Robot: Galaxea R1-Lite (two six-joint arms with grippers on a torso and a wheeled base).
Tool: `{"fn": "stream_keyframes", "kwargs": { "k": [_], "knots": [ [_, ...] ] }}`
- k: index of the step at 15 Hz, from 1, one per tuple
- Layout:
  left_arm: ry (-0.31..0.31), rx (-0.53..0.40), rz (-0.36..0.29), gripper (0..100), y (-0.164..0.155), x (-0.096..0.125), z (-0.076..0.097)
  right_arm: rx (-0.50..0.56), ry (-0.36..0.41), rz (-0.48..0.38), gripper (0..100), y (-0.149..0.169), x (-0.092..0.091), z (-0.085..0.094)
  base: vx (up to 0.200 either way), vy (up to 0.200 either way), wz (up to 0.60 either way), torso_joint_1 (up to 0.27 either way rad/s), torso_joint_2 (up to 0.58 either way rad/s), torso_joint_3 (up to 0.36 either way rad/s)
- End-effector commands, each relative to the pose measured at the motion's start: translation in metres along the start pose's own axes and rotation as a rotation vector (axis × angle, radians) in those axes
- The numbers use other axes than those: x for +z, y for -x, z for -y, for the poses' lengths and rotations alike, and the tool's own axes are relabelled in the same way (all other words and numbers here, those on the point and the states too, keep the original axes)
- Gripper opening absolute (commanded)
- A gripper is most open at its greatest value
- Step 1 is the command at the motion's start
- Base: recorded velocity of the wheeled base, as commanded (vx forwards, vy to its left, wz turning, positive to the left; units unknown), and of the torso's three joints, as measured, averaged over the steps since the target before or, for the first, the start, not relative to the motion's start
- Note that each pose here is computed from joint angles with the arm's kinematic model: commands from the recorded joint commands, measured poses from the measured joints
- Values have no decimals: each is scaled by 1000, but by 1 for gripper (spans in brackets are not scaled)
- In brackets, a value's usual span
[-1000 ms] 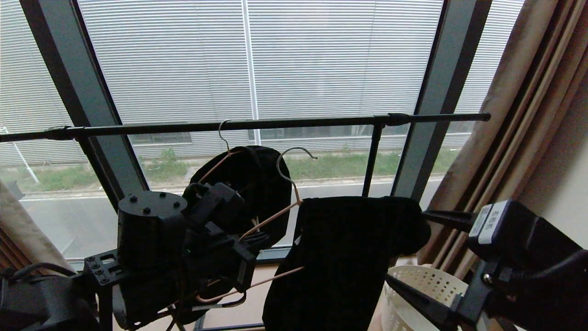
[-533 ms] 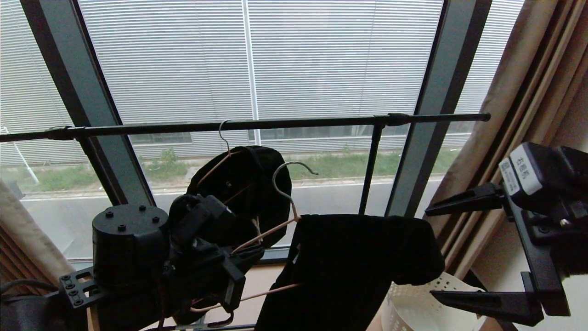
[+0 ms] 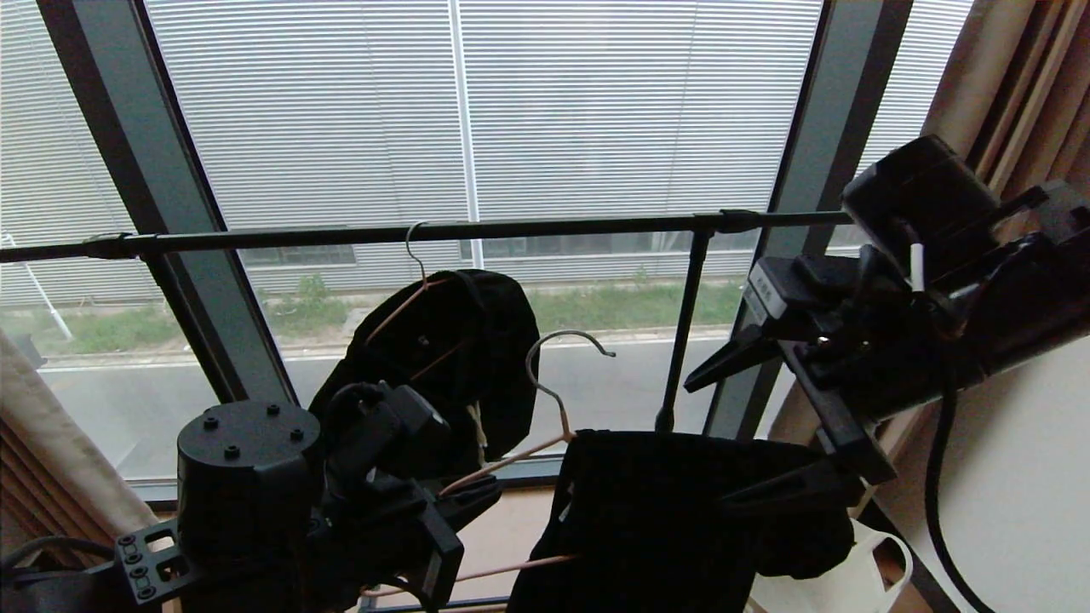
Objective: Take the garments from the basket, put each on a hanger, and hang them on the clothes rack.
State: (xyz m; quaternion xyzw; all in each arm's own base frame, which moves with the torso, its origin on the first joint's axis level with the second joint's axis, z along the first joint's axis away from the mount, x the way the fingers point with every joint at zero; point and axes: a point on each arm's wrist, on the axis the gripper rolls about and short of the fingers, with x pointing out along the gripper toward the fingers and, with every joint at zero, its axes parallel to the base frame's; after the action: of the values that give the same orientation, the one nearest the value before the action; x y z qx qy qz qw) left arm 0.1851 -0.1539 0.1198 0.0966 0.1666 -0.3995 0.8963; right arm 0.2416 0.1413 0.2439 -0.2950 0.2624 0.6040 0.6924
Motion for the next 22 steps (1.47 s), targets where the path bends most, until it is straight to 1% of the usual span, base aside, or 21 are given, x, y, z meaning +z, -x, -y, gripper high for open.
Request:
{"fn": "stream_keyframes", "kwargs": {
  "k": [1, 5, 9, 12, 13, 16, 19, 22],
  "knots": [
    [-2, -4, 3, 0, -1, 0, 1, 53, -26, -34, 100, -25, -5, 11, 0, 0, 0, 0, 0, 0],
    [-4, -1, 30, 0, 0, 0, 1, 93, -27, -51, 100, -42, -4, 13, 0, 0, 0, 0, 0, 0],
    [-5, 4, 43, 0, 2, 3, 0, 84, -23, -45, 100, -42, -2, 15, 0, 0, 0, 0, 0, 0],
    [2, 5, 39, 0, 0, 2, 0, 88, -26, -47, 100, -43, -3, 16, 0, 0, 0, 0, 0, 0],
    [2, 5, 39, 0, 0, 2, 0, 93, -29, -48, 0, -43, -4, 16, 0, 0, 0, 0, 0, 0],
    [6, 7, 37, 0, -1, 2, -1, 140, -45, -12, 0, -44, -7, 14, 0, 0, 0, 0, 0, 0],
    [13, 18, 34, 0, -3, 2, -4, 164, -85, -4, 0, -44, -17, 14, 0, 0, 0, 0, 0, 0],
    [25, 20, 31, 0, -5, 2, -5, 163, -102, 11, 0, -41, -21, 17, 0, 0, 0, 0, 0, 0]
  ]
}}
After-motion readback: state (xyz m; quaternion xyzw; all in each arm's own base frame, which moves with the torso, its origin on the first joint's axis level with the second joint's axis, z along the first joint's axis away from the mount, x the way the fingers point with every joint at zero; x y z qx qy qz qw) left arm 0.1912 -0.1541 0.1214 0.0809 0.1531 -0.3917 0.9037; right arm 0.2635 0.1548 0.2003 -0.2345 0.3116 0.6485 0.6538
